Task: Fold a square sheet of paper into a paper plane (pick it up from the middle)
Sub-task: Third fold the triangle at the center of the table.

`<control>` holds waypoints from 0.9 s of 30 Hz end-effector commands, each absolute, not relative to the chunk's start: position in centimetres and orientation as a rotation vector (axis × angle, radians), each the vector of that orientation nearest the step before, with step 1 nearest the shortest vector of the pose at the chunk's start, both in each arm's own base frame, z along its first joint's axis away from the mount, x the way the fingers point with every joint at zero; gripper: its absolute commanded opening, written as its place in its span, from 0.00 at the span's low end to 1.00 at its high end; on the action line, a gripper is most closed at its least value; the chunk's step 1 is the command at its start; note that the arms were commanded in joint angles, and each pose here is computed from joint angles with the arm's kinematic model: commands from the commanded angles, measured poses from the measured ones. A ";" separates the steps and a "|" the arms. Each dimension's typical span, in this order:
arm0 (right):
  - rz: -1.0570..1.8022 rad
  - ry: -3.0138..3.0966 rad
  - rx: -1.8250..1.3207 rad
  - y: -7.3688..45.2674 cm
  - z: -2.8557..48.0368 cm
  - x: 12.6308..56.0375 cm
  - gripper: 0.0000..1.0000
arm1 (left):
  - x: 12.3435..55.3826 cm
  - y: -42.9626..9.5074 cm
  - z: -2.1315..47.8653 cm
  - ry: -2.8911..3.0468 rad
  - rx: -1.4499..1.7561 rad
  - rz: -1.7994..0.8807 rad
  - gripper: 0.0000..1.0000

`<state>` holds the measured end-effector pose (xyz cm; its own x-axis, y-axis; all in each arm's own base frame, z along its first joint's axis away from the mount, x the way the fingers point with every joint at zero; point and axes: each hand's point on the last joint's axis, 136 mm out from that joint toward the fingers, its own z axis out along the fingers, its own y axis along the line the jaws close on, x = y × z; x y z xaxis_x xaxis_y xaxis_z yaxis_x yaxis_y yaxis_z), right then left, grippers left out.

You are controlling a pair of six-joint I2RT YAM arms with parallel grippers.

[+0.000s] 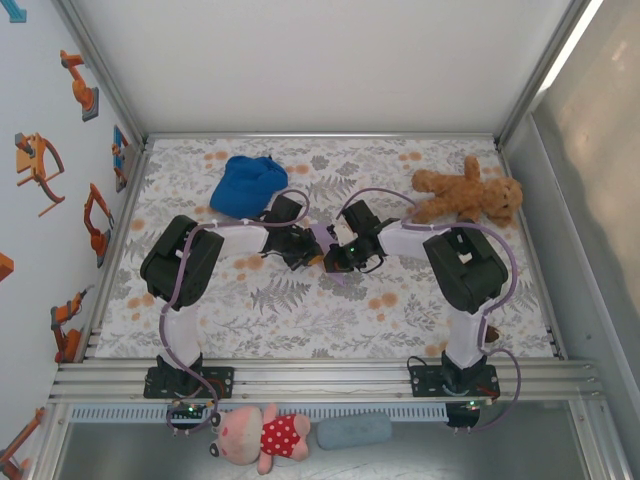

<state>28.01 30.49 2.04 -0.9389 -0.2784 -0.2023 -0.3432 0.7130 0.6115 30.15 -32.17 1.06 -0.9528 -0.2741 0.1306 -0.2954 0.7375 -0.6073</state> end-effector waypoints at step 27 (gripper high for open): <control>0.911 2.949 -0.440 24.3 -0.3 20.7 0.00 | 26.3 -26.8 -5.8 -2.894 0.574 0.542 0.07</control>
<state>23.14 26.67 1.57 -0.9331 -0.2877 -0.2159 -0.3595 0.7265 0.5856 30.13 -32.08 0.91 -0.9516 -0.2748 0.1376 -0.3013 0.7457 -0.5943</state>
